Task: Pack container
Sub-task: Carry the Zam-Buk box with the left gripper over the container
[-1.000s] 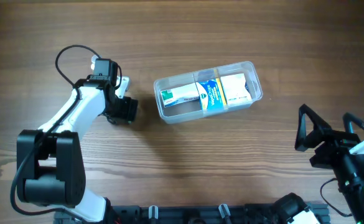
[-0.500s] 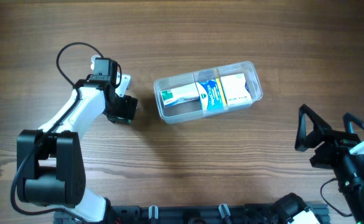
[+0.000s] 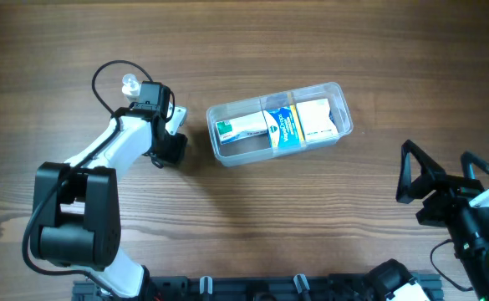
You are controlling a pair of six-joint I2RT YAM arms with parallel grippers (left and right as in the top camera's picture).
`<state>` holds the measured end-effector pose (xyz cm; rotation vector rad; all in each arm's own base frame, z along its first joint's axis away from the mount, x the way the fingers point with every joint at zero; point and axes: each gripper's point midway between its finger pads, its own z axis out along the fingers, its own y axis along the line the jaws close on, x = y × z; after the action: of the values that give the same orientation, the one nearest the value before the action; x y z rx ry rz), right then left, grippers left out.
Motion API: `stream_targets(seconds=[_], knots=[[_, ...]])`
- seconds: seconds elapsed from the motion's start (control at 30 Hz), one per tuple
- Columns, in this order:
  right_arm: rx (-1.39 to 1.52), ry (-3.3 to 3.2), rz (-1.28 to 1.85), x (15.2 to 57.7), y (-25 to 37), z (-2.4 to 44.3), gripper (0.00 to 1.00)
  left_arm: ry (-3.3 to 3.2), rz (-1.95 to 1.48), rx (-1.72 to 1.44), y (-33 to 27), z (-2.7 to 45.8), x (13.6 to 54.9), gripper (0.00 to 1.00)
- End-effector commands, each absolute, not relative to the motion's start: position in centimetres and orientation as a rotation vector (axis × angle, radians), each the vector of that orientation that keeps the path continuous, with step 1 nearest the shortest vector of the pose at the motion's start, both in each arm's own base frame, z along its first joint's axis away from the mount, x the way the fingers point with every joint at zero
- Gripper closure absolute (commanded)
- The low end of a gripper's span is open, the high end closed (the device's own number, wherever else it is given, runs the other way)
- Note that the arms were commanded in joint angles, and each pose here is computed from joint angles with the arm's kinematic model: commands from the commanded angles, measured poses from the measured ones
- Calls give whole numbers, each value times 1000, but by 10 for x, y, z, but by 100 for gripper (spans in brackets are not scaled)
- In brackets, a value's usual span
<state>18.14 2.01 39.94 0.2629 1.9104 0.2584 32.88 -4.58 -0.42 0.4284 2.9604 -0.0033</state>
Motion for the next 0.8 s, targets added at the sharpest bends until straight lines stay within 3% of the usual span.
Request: stream_targets(seconds=[0.0,0.17,0.4,0.6,0.77], knots=[[265,1903,233,182,17,401,0,3024,-2,362,-44,-15,317,61],[265,1903,233,182,17,401,0,3015,-22,252,-48,26,320,77],[264,1903,232,182,17,401,0,2812,-127,204,-81,138,330,86],[264,1903,232,182,17,401,0,2544,-307,294,-145,210,327,88],[265,1903,233,182,17,401,0,2492,-400,294,-195,216,322,88]])
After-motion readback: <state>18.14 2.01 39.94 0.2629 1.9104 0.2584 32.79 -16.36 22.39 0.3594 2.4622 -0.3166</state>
